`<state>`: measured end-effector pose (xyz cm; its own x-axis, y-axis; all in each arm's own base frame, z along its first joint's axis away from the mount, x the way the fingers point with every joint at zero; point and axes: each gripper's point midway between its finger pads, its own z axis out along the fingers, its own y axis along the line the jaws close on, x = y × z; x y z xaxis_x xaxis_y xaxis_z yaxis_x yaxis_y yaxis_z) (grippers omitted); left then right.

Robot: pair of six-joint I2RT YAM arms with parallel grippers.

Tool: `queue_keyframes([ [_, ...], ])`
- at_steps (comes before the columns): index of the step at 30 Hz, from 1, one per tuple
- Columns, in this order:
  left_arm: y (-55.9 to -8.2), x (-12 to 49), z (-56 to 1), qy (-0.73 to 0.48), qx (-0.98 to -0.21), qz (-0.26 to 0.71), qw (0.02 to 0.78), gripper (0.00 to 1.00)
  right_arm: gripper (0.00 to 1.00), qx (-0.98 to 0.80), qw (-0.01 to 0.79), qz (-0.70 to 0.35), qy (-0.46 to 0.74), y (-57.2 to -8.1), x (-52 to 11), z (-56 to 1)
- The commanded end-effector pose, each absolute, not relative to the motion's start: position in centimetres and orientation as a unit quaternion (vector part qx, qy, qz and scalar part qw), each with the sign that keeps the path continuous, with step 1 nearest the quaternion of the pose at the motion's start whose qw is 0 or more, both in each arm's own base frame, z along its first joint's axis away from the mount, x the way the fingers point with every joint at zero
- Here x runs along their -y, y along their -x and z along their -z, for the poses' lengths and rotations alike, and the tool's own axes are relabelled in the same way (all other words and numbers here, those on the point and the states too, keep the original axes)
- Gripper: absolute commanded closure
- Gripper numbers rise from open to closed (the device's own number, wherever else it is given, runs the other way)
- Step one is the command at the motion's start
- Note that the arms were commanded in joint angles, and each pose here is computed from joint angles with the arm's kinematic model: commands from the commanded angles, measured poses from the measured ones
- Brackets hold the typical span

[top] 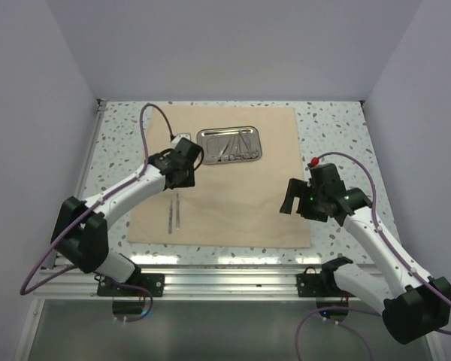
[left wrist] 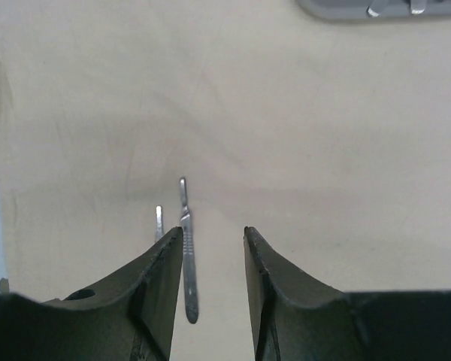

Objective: Open and lay out the surgical kit
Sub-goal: Pick up the medical item from the container.

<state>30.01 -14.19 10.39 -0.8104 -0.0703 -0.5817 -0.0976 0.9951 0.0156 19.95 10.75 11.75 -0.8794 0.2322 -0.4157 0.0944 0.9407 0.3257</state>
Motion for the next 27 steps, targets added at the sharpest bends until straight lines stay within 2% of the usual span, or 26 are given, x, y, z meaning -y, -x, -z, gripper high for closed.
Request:
queue_keyframes([
  [1,-34.4,16.2,-12.6,0.017,-0.940,-0.029,0.340,0.59,0.10,-0.955,0.237,-0.152,-0.097,-19.7,-10.5,-12.1],
  [8,-42.0,20.5,-12.4,-0.013,-0.935,-0.032,0.354,0.60,0.10,-0.955,0.235,-0.143,-0.107,-19.3,-10.1,-12.3],
  [9,-42.9,20.8,-10.6,-0.018,-0.939,-0.042,0.340,0.60,0.10,-0.955,0.235,-0.142,-0.110,-19.2,-10.1,-12.4],
  [10,-44.4,21.8,-11.7,-0.016,-0.934,-0.033,0.355,0.60,0.10,-0.955,0.236,-0.140,-0.110,-19.2,-10.0,-12.4],
  [12,-45.8,22.2,-9.3,-0.023,-0.941,-0.046,0.335,0.60,0.10,-0.956,0.233,-0.137,-0.111,-19.1,-9.9,-12.5],
  [16,-49.3,24.0,-8.7,-0.022,-0.938,-0.034,0.345,0.61,0.10,-0.959,0.231,-0.123,-0.112,-19.4,-9.5,-12.6],
  [20,-51.6,24.3,-6.3,-0.011,-0.941,-0.031,0.336,0.61,0.10,-0.963,0.226,-0.108,-0.104,-19.9,-9.3,-12.8],
  [27,-55.4,22.9,-5.4,0.020,-0.935,-0.013,0.353,0.60,0.10,-0.970,0.210,-0.086,-0.092,-21.2,-9.2,-12.3],
])
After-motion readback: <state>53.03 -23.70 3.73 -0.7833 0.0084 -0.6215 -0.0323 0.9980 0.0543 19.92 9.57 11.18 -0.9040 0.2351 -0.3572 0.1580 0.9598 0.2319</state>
